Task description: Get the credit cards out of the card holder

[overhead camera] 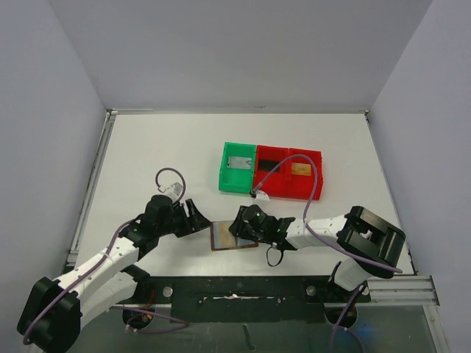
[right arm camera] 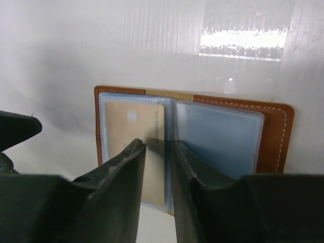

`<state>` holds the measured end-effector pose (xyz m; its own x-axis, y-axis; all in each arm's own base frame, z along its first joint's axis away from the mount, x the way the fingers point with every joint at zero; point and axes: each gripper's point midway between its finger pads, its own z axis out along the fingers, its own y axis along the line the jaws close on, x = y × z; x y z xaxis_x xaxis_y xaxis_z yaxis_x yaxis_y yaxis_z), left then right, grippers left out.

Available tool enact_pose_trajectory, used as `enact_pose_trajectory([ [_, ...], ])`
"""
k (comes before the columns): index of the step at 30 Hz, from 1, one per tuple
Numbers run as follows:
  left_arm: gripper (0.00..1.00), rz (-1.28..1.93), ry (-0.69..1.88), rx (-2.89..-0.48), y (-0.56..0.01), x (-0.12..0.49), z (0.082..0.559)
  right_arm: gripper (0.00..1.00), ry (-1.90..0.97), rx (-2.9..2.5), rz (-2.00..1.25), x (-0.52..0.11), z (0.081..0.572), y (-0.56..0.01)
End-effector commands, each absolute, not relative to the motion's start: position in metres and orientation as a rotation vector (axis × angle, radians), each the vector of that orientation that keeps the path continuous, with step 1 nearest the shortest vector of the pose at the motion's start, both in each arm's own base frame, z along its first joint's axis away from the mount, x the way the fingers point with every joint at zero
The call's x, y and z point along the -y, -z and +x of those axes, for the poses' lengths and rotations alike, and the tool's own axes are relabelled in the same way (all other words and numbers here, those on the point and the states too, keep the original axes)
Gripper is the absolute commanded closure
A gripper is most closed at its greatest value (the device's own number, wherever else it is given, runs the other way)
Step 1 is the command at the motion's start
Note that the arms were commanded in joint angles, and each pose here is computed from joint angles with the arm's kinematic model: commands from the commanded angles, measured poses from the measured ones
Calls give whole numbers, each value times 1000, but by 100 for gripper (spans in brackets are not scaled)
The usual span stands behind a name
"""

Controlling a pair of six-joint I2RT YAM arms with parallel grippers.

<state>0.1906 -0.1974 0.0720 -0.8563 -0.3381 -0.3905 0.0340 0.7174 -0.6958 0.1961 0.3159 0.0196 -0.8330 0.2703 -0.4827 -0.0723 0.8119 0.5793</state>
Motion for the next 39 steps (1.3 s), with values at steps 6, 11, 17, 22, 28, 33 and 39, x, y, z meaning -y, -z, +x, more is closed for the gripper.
enact_pose_trajectory([
  [6,35,-392,784,-2173,-120,162,226,49,-379,-2444,-59,-305,217,-44],
  [11,32,-415,766,-2104,-135,149,223,42,-321,-2470,-195,-317,214,-47],
  [17,32,-399,795,-2116,-134,151,215,35,-349,-2488,-262,-339,213,-44],
  [22,32,-372,780,-2147,-136,153,215,29,-373,-2499,-287,-347,208,-39],
  [28,32,-345,799,-2170,-135,159,215,24,-345,-2522,-287,-344,204,-29],
  [33,32,-331,794,-2180,-132,160,216,23,-331,-2548,-263,-336,198,-15],
  [39,32,-310,816,-2179,-132,164,215,31,-472,-2525,-224,-339,197,-19],
])
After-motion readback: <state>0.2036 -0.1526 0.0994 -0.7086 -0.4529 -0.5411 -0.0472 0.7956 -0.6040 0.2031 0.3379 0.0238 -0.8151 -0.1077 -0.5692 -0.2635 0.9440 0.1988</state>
